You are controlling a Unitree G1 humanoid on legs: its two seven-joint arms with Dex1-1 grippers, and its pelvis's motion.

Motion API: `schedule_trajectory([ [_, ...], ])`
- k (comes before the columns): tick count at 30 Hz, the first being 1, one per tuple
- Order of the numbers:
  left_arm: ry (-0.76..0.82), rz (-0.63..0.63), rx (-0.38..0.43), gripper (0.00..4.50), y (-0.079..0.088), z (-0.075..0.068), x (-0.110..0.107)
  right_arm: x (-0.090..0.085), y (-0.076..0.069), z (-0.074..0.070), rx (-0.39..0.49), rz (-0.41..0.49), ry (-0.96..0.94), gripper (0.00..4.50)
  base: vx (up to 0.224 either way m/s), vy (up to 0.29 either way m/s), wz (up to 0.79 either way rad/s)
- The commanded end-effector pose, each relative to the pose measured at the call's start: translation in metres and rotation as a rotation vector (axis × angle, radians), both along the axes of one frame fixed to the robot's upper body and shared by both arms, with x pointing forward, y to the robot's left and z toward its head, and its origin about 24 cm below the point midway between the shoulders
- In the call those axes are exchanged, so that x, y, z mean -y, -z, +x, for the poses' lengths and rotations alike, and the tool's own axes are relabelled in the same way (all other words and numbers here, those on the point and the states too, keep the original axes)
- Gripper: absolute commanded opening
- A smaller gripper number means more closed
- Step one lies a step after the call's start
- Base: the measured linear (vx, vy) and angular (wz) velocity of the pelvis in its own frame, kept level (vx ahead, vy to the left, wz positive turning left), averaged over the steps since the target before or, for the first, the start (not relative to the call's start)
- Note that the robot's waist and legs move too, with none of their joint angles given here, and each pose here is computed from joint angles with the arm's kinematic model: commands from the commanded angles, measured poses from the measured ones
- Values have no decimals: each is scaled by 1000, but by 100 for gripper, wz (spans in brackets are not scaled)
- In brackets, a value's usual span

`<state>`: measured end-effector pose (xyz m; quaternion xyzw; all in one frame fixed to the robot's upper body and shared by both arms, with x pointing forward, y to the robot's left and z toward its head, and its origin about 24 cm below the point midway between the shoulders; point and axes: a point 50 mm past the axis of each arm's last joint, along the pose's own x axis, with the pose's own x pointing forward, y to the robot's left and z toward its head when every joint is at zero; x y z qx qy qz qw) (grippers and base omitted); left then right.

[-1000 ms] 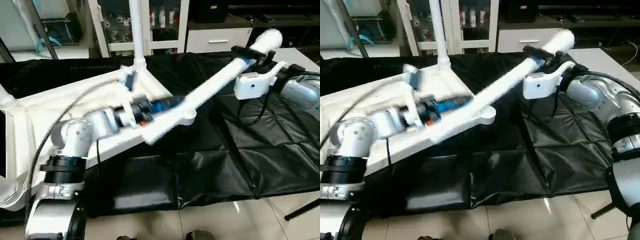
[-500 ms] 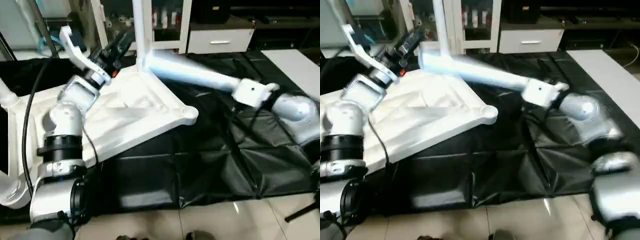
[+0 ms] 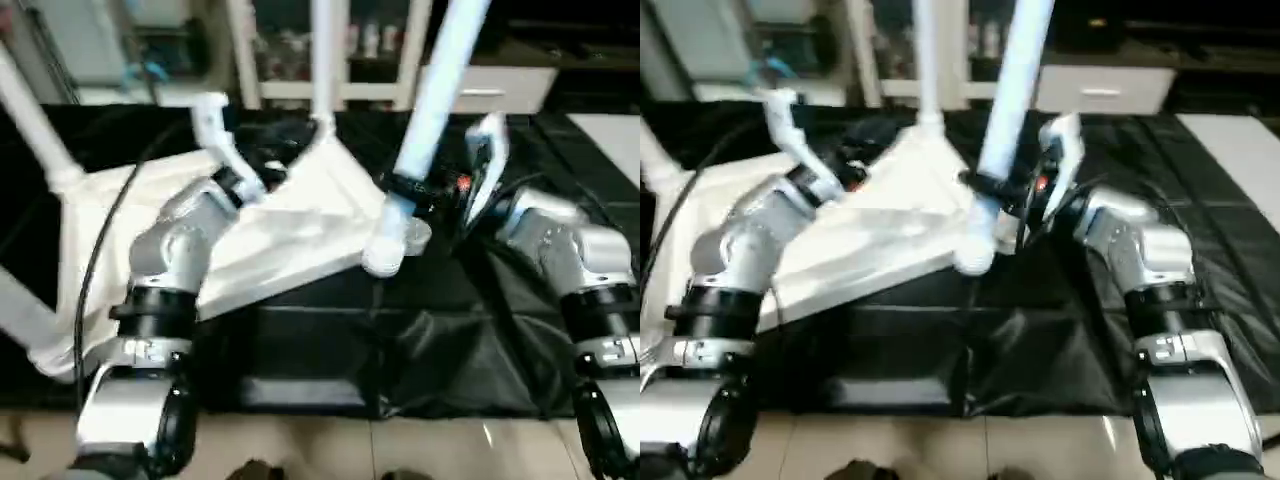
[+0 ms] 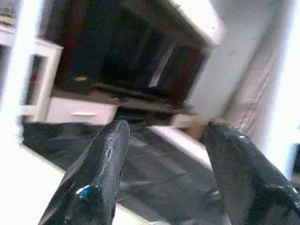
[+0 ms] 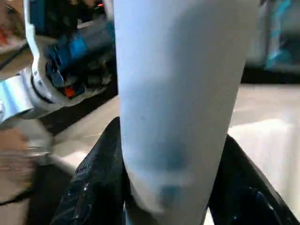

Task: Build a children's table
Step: Insert table leg to table base

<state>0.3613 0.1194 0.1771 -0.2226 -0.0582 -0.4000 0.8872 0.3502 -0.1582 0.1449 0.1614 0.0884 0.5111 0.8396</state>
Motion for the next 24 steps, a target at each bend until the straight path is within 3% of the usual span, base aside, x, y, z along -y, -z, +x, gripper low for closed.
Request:
schedule_trajectory([
  [1,135,-36,44,298,-17,-10,13,-3,-11,-4,-24,98,-26,176,0,0,0],
  [2,188,-49,51,298,-21,-15,17,-6,-12,-7,-55,141,-41,176,0,0,0],
  [7,263,-32,69,298,-24,-23,25,-12,-19,-17,-135,188,-84,176,0,0,0],
  [20,358,-23,63,298,-31,-36,32,-15,-28,-25,-185,171,-104,176,0,0,0],
  [24,395,-20,63,298,-34,-40,37,-14,-28,-25,-152,92,-85,176,0,0,0],
])
